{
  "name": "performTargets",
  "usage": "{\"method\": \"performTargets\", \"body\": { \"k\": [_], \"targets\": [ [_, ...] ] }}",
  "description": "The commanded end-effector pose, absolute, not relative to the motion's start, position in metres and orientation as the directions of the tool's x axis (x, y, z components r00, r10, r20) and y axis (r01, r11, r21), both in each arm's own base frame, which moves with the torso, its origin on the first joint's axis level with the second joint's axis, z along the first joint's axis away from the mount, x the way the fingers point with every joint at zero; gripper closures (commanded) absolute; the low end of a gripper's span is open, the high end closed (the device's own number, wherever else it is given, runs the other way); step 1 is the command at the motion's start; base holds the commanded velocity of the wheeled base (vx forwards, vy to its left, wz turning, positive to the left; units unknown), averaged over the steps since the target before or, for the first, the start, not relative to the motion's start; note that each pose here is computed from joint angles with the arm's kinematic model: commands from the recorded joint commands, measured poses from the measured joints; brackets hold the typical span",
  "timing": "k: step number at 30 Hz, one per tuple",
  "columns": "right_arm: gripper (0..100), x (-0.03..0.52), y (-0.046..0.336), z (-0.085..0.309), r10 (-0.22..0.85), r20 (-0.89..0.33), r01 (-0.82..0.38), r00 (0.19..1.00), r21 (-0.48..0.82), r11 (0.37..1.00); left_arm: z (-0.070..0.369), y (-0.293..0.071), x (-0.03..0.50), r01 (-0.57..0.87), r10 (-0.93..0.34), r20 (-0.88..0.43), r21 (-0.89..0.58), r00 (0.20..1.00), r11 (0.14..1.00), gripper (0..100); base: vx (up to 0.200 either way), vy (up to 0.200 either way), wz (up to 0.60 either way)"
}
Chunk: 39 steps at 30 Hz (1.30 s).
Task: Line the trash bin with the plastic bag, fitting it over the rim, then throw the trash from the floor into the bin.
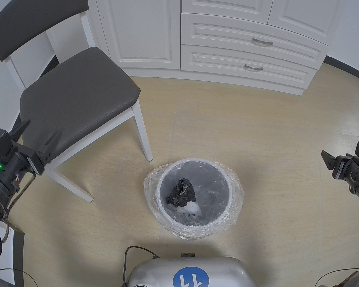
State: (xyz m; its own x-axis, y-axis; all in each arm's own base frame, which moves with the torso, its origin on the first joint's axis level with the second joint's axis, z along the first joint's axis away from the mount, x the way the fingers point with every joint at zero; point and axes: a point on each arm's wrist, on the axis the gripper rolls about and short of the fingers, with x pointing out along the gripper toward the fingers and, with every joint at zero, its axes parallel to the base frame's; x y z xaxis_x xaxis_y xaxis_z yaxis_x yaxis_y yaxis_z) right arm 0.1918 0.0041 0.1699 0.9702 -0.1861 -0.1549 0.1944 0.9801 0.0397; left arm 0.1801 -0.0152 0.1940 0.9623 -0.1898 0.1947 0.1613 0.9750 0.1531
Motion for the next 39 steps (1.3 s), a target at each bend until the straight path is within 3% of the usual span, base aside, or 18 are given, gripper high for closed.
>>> {"method": "performTargets", "body": {
  "k": [1, 13, 21, 27, 39],
  "targets": [
    [0, 0.217, -0.022, 0.156, -0.273, -0.169, 0.283, 0.947, 0.037, 0.958, 0.206, 0.009, 0.192, -0.002, -0.032, 0.235, 0.146, 0.972, 0.989, 0, 0.000, 0.000, 0.00],
    [0, 0.223, -0.023, 0.149, -0.273, -0.163, 0.282, 0.948, 0.037, 0.959, 0.196, 0.011, 0.193, -0.007, -0.020, 0.194, 0.138, 0.981, 0.990, 0, 0.000, 0.000, 0.00],
    [0, 0.189, -0.022, 0.172, -0.240, -0.046, 0.242, 0.970, 0.064, 0.968, 0.183, 0.011, 0.171, -0.014, -0.007, 0.158, 0.131, 0.987, 0.991, 0, 0.000, 0.000, 0.00],
    [0, 0.161, -0.025, 0.186, -0.156, 0.049, 0.152, 0.987, 0.069, 0.986, 0.191, 0.018, 0.153, -0.069, 0.041, 0.215, 0.124, 0.976, 0.990, 0, 0.000, 0.000, 0.00],
    [0, 0.128, -0.019, 0.208, -0.098, 0.205, 0.090, 0.974, 0.048, 0.995, 0.205, 0.017, 0.118, -0.152, 0.105, 0.334, 0.118, 0.937, 0.981, 0, 0.000, 0.000, 0.00]
  ]
}}
